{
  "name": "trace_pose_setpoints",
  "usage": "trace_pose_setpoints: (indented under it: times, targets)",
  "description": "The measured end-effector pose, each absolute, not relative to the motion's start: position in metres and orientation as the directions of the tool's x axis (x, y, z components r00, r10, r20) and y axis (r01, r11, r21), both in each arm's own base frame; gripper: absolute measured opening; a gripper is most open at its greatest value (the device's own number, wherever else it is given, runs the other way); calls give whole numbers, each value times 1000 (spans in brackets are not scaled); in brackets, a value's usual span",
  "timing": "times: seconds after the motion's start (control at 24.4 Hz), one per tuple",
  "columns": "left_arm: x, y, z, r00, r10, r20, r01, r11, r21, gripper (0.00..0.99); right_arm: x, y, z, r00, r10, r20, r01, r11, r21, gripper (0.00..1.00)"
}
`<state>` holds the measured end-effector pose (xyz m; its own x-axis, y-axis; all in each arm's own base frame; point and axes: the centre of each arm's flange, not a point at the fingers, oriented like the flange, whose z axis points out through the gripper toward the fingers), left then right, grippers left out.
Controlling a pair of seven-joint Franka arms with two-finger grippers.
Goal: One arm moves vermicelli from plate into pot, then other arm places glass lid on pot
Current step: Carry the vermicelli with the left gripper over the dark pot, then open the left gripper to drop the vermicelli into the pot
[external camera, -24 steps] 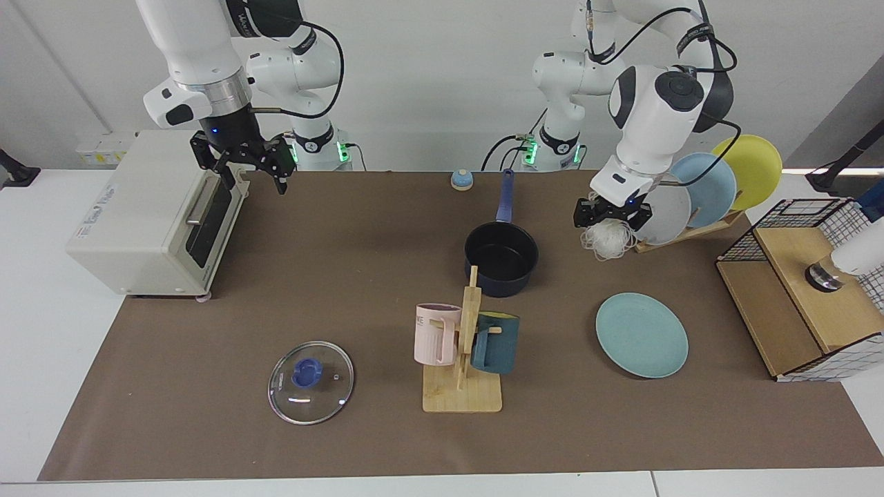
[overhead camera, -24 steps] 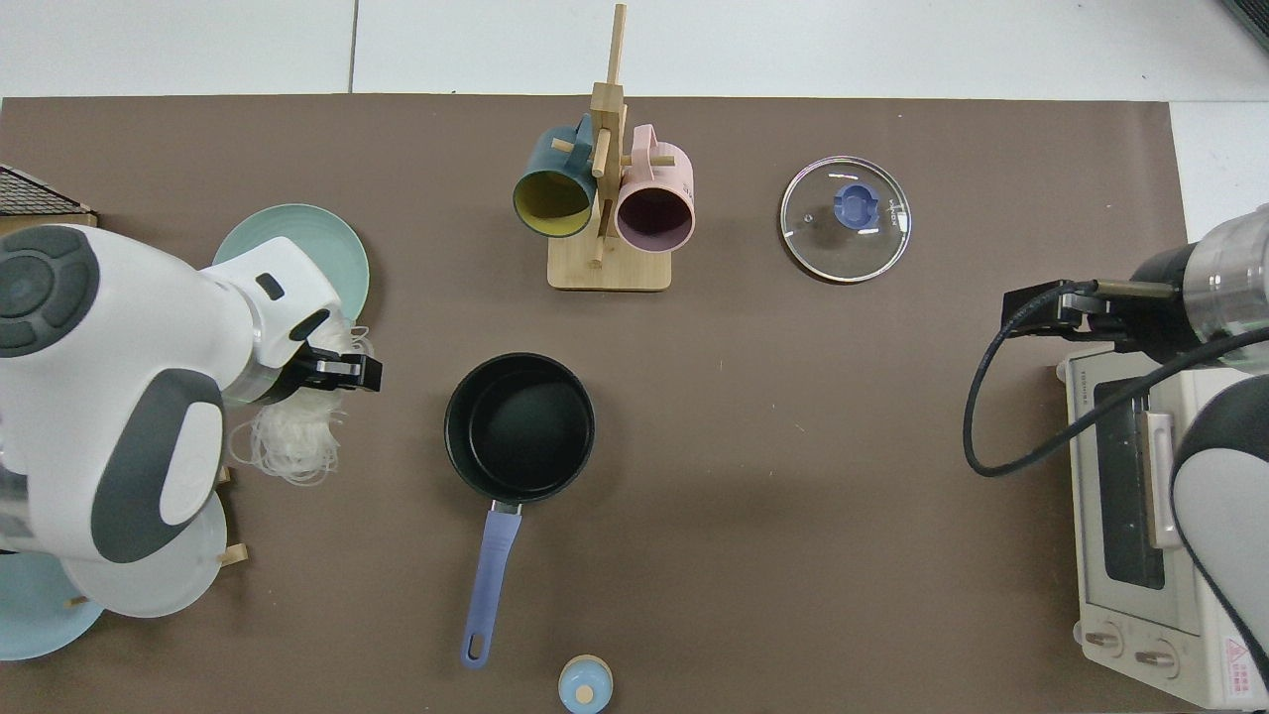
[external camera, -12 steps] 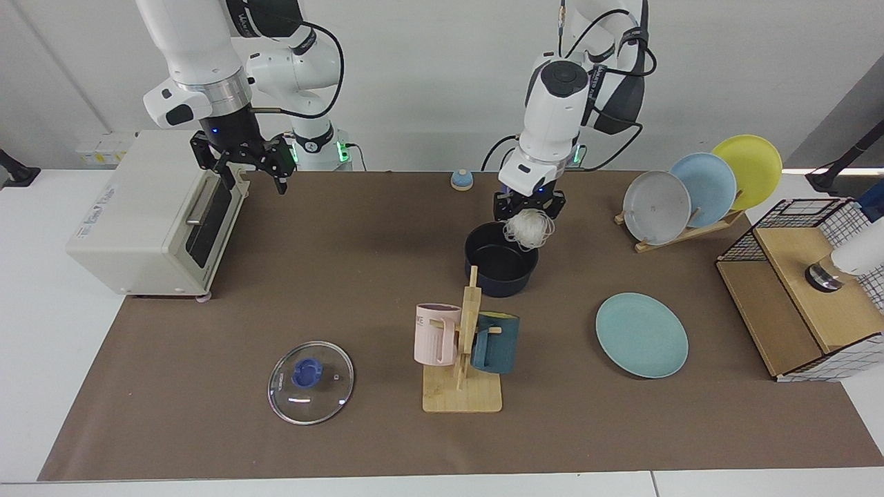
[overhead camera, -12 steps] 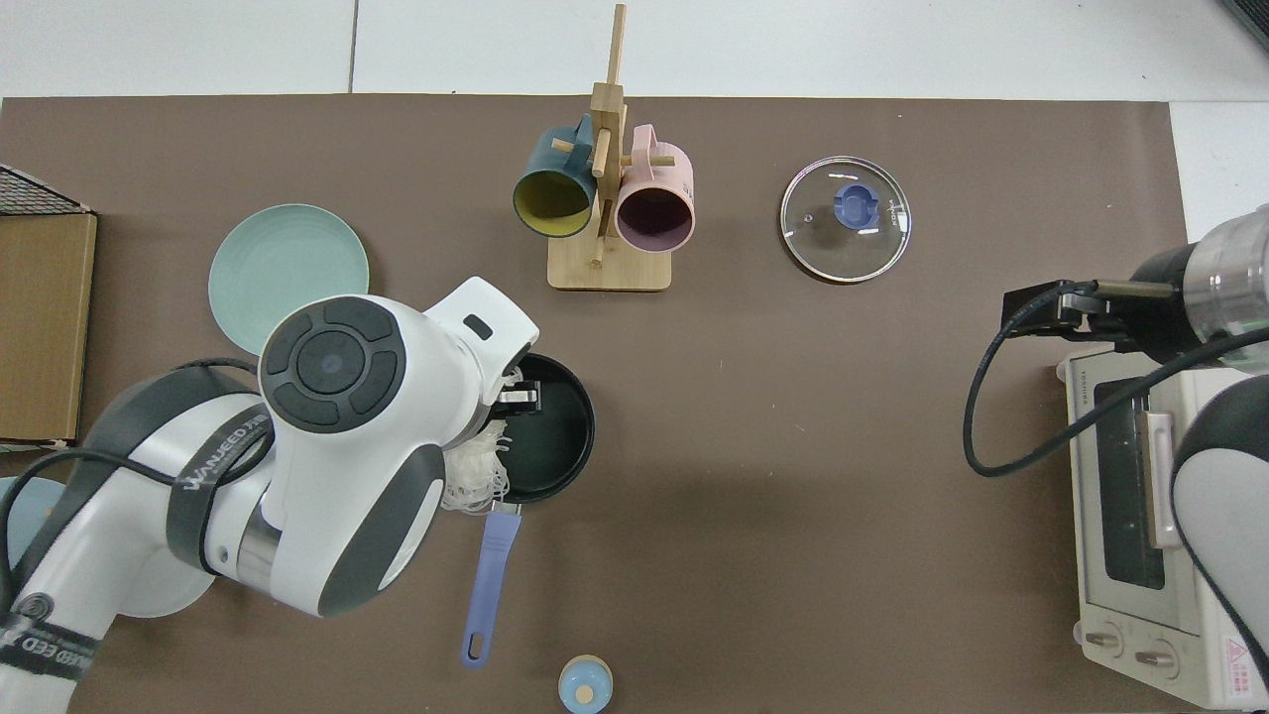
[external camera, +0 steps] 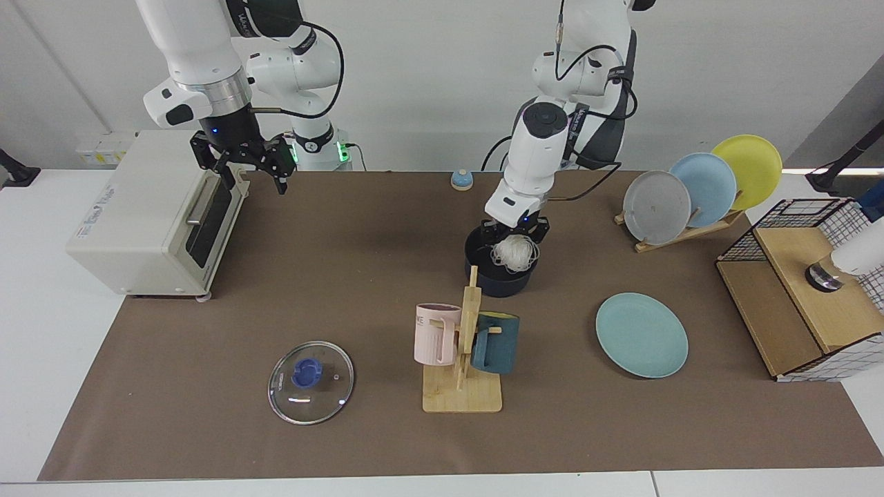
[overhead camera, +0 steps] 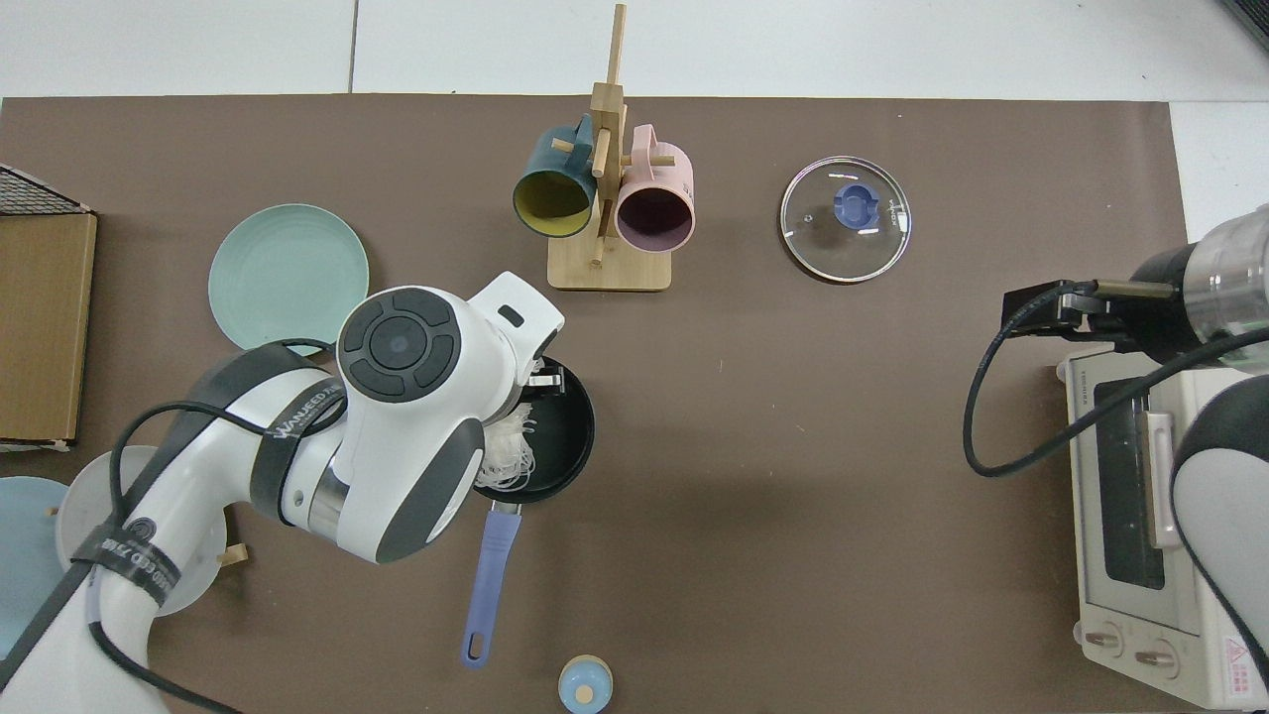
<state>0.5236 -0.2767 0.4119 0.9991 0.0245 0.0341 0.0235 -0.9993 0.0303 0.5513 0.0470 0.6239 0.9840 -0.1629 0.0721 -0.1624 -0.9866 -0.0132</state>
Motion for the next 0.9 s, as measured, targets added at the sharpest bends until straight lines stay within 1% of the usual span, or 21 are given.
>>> trace_pose_setpoints:
  times: [0.16,0.29,0.57,0.74,0.9]
  targets:
    - [520,-279,380,998,38,40,37,-999,38,405,551,47,624,984,-163,72,-162,-987,-13,991]
    - [514,-277,365,999,44,27,43,-999,32,405,551,47,624,984,-163,72,-162,-987,-13,991]
    - [501,-289,356,999,42,27,41,-999,35,405,551,47,624,984,-163,72,-162,-987,-13,991]
    - [496,-294,349,998,28,60,25,-999,47,405,551,47,624,984,-163,72,-162,-987,-13,991]
    - [494,-292,343,995,4,96,3,-1000,14,405,551,47,624,984,-163,72,-162,-987,-13,991]
